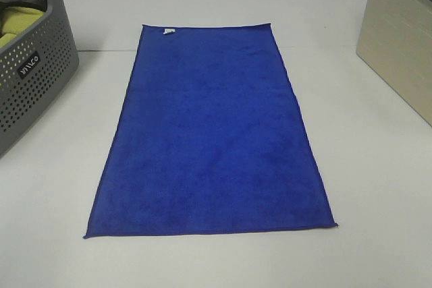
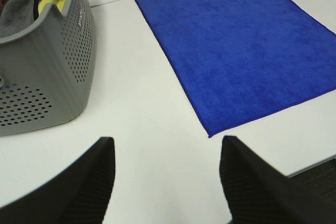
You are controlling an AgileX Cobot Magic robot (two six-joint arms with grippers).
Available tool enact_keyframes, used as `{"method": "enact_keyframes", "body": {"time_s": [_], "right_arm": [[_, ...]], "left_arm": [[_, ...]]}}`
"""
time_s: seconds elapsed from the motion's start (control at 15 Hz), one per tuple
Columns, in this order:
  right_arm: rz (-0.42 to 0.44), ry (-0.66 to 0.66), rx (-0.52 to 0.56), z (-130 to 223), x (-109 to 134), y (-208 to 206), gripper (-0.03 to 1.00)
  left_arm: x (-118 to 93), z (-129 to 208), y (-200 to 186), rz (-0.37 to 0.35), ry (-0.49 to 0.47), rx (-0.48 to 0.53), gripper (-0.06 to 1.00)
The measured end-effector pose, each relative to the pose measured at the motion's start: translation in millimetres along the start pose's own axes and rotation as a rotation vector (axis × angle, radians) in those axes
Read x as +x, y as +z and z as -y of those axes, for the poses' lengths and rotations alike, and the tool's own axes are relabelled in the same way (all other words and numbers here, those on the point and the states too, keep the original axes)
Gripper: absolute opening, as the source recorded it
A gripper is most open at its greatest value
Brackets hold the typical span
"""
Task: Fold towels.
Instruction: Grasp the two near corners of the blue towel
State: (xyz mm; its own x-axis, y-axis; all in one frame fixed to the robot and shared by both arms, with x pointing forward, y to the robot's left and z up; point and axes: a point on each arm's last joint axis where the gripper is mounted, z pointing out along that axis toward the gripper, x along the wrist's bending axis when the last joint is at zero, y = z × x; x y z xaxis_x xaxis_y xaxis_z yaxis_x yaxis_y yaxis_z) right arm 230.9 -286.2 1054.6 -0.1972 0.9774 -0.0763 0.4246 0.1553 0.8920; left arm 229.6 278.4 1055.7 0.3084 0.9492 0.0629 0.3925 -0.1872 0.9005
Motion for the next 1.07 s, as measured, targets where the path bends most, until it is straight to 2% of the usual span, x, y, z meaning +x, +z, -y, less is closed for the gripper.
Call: {"method": "enact_keyframes", "body": {"time_s": [1.07], "right_arm": [[0.000,0.000,0.000,0.0,0.0,0.0,0.82]], "left_arm": [[0.0,0.0,0.0,0.000,0.000,0.000,0.57]]}}
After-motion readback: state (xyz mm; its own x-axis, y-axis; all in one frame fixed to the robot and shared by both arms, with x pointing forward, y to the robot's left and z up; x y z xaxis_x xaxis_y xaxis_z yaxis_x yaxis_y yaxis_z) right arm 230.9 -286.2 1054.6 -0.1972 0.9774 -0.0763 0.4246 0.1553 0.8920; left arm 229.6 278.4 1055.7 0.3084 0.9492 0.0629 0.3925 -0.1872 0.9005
